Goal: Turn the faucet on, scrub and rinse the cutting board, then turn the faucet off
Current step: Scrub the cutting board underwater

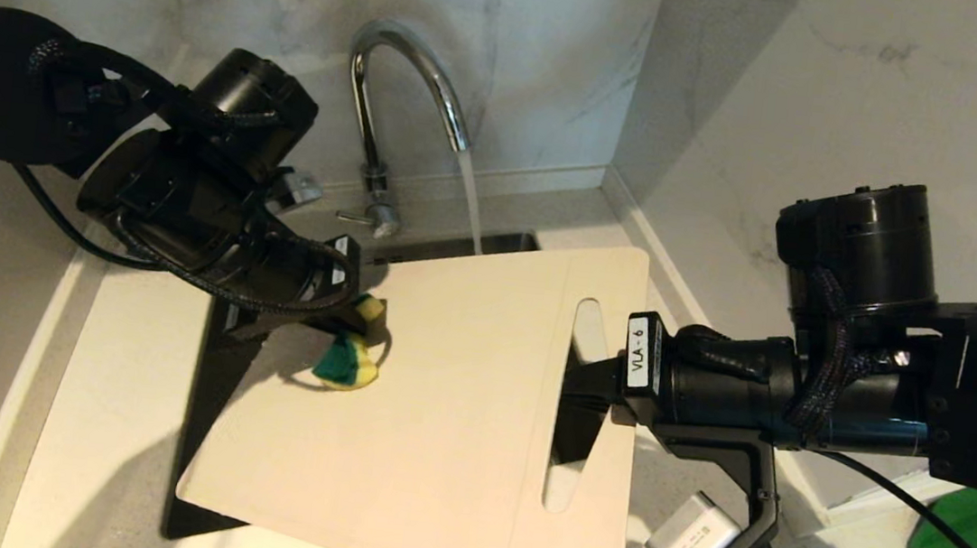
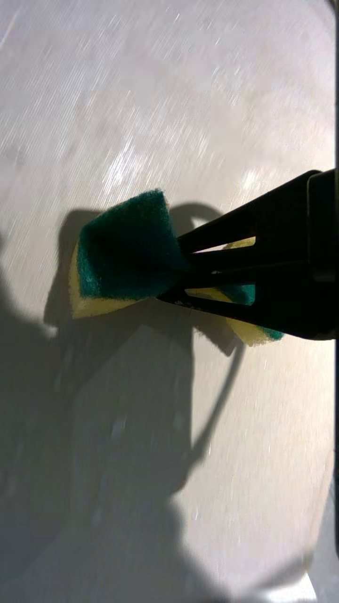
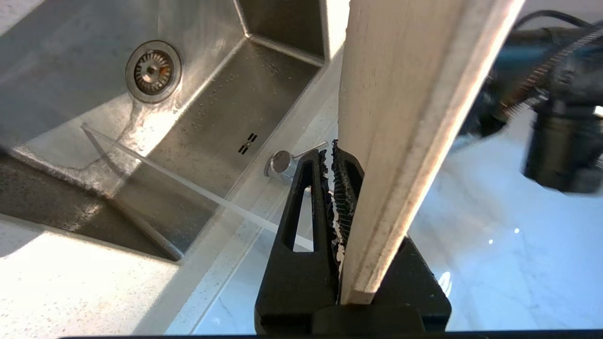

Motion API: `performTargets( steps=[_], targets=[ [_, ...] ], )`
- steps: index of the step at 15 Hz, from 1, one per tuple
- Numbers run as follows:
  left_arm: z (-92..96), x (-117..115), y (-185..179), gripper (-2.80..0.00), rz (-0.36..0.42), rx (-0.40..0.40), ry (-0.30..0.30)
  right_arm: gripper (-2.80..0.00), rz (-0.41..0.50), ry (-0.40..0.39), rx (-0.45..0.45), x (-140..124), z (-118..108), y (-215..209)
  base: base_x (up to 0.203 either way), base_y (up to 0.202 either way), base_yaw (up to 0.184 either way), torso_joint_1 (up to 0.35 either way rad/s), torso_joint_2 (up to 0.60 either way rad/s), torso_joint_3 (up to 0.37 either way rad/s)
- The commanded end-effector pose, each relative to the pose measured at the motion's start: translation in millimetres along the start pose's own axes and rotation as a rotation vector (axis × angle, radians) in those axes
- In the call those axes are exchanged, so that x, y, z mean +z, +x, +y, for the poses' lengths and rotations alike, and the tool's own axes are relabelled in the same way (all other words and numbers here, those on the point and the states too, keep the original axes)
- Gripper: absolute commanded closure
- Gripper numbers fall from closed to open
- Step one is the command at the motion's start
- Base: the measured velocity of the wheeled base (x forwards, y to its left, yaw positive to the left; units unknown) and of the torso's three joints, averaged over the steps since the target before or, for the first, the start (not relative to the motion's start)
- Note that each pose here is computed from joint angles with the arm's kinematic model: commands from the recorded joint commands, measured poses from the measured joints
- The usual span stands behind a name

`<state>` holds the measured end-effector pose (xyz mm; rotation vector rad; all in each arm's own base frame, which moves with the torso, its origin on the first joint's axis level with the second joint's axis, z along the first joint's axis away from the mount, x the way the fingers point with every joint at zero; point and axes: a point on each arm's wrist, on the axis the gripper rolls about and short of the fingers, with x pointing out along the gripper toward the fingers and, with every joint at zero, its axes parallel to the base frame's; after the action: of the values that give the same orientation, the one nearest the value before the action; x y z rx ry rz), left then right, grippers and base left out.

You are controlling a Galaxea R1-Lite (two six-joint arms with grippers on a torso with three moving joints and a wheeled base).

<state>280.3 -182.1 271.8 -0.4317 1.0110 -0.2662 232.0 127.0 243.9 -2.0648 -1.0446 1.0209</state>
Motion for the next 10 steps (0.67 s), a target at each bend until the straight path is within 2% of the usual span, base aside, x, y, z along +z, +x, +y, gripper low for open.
performTargets(
  steps=[1,4,7,10],
  targets=[
    [21.6,9,-3,0.00,-0.012,0.019,-0.040,0.00,0.000,-0.018,-0.007,0,-1,-2,0.000,0.000,0.000,0.000,0.00,0.000],
    [51.3,13,6,0.00,-0.019,0.058,-0.046,0.00,0.002,-0.017,-0.009,0,-2,-2,0.000,0.000,0.000,0.000,0.00,0.000],
    [86.0,19,16,0.00,-0.048,0.099,-0.077,0.00,0.002,-0.017,-0.009,1,-2,-3,0.000,0.000,0.000,0.000,0.00,0.000],
    [107.1,31,10,0.00,-0.069,0.065,-0.123,0.00,0.001,-0.016,-0.008,1,-2,-2,0.000,0.000,0.000,0.000,0.00,0.000]
  ],
)
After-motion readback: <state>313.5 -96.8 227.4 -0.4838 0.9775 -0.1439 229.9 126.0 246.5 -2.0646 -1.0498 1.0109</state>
